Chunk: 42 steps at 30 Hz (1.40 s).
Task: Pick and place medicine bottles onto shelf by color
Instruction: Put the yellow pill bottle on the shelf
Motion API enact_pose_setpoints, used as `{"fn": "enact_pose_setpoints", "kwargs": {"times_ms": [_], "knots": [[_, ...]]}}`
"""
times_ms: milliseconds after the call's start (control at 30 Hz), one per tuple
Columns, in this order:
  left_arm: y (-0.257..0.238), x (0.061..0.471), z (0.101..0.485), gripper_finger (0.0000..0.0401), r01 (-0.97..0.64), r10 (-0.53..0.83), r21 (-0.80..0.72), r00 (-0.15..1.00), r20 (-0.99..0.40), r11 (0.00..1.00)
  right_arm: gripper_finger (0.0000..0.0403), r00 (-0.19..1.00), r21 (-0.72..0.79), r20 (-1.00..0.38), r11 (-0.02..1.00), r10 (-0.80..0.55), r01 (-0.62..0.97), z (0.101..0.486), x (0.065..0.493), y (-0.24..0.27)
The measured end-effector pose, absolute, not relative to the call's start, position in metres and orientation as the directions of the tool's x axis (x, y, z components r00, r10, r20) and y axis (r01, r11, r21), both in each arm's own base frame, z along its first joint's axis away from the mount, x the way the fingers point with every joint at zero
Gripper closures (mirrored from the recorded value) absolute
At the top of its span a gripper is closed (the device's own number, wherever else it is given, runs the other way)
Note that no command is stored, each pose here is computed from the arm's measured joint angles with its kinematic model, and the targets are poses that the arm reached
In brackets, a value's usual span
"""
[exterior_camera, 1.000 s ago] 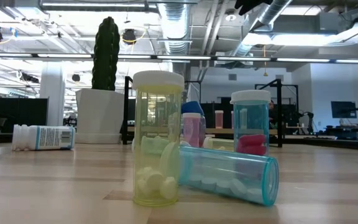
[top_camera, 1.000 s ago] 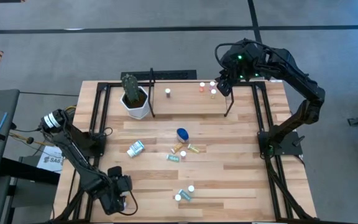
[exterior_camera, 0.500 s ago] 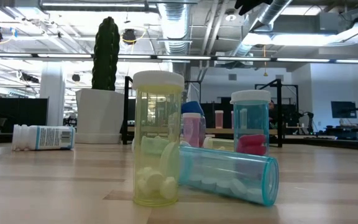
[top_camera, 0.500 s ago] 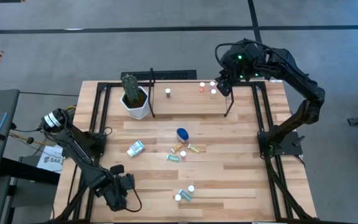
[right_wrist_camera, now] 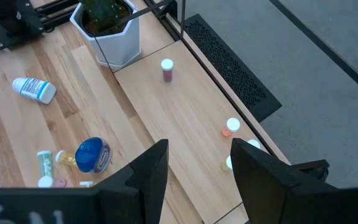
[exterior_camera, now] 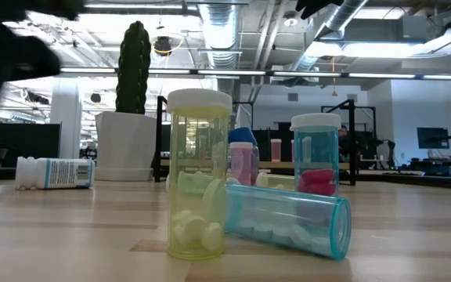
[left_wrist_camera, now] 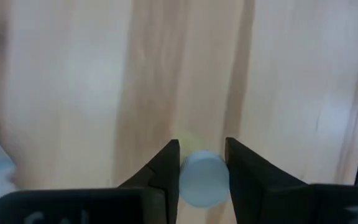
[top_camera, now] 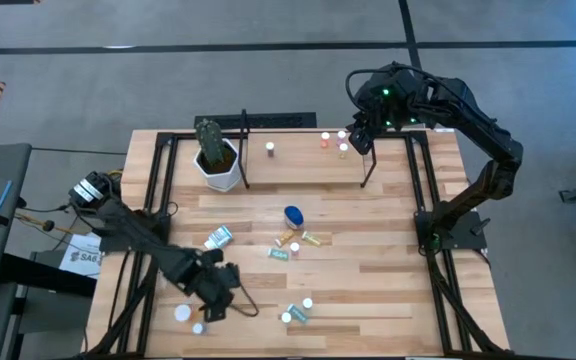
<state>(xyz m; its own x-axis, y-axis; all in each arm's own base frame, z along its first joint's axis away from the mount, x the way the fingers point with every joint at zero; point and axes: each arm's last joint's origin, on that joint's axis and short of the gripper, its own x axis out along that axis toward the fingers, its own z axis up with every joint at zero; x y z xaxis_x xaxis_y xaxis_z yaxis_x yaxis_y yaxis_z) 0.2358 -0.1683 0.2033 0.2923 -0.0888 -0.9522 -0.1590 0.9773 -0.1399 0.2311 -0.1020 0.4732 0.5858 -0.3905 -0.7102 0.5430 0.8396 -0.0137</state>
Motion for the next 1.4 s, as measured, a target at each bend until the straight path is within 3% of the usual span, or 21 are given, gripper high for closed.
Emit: {"fn": "enact_pose_setpoints", "kwargs": {"times_ms": [633, 1400], "knots": [[-0.037, 0.314, 0.259, 0.0318, -0.271, 0.019, -0.124, 0.472, -0.881, 0.955, 0.0207, 0.586, -0.014, -0.71, 0.84, -0.391, 0.543, 0.473, 0.231, -0.102], [0.07, 0.317, 0.294, 0.0318, -0.108, 0.152, 0.111, 0.519, -0.841, 0.988, 0.0207, 0.586, -0.014, -0.71, 0.84, -0.391, 0.543, 0.473, 0.231, -0.102]]}}
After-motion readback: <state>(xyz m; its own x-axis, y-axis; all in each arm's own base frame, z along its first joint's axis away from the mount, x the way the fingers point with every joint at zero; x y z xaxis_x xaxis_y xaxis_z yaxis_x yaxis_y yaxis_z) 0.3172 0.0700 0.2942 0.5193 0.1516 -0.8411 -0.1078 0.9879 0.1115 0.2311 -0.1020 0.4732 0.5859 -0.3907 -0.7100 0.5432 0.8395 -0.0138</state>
